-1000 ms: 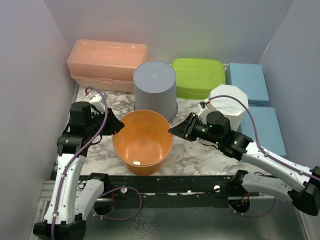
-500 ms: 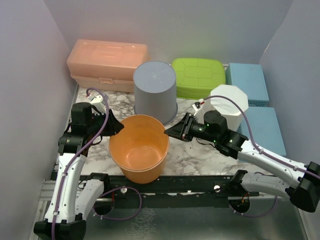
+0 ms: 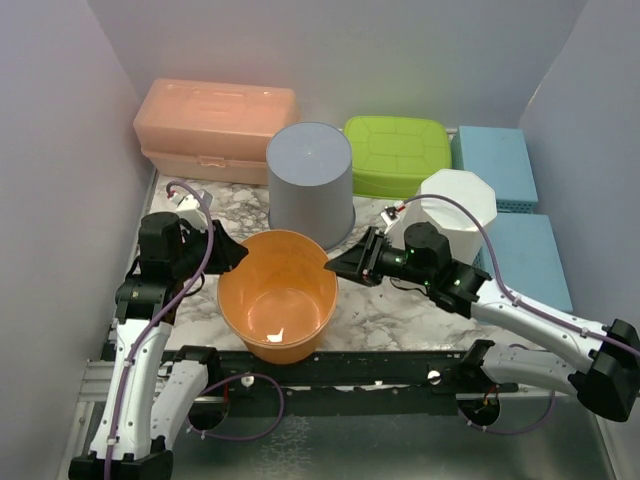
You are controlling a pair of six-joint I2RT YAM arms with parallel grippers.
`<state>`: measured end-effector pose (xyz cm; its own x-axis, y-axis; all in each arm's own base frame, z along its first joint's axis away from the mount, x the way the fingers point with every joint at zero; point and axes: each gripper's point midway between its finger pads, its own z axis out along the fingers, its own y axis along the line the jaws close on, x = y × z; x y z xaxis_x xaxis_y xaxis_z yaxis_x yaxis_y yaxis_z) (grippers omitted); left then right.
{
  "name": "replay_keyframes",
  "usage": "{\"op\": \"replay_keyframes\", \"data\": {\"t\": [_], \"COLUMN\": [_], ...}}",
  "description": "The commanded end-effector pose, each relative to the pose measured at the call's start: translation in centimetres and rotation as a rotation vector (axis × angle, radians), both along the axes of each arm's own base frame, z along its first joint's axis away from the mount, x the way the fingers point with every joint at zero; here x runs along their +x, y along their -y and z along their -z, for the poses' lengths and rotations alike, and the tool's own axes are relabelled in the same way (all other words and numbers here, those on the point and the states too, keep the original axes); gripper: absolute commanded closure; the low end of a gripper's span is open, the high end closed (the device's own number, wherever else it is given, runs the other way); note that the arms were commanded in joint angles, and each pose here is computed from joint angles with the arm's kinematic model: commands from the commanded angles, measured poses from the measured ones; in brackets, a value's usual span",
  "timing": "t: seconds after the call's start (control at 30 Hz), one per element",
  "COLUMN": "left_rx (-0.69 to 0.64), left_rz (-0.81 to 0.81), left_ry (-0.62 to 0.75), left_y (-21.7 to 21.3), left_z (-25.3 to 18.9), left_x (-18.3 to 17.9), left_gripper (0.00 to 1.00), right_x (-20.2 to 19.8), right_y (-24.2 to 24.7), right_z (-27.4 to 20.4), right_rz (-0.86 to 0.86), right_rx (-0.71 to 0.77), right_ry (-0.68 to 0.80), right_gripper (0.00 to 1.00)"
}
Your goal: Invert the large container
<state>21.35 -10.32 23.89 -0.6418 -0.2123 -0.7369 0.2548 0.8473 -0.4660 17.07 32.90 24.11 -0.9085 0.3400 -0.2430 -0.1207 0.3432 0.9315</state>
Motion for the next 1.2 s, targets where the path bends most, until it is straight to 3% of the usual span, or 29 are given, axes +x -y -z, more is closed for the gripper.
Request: {"op": "replay_keyframes", "data": {"t": [0.0,0.1,0.23,0.53,0.87,1.0,1.17], "left_rx": [-0.206,-0.245,-0.246,-0.243,-0.241,-0.193,-0.170], "left_rz": [-0.053,-0.103,-0.152,-0.139,-0.058,-0.045,-0.047], "left_ry": [0.152,0.172,0.188,0.164,0.157,0.149,0.150], "left_y": [1.5,1.2,0.6,0.8,1.8,1.5,1.3], "left_z": [-4.7,-5.3,-5.7,-4.3,-3.7,-3.5,-3.7], "left_x": [1.7,2.4,3.3,3.7,2.7,2.5,2.7], "left_gripper": [0.99,1.00,1.00,1.00,1.00,1.00,1.00], "right_x": [-1.1,-0.4,0.4,-1.1,0.5,1.0,1.1], "right_y": [-0.2,1.0,3.1,2.5,2.6,3.4,3.8], "right_z": [-2.0,-1.9,-1.9,-2.9,-2.5,-1.5,-0.5], "right_rz": [-0.059,-0.006,0.093,0.047,0.127,0.176,0.198], "right_rx": [0.028,-0.069,-0.129,0.024,0.010,-0.031,-0.055], "right_ry": [0.062,0.086,0.109,0.083,0.087,0.068,0.051], "right_gripper": [0.55,0.43,0.37,0.47,0.47,0.42,0.45]}}
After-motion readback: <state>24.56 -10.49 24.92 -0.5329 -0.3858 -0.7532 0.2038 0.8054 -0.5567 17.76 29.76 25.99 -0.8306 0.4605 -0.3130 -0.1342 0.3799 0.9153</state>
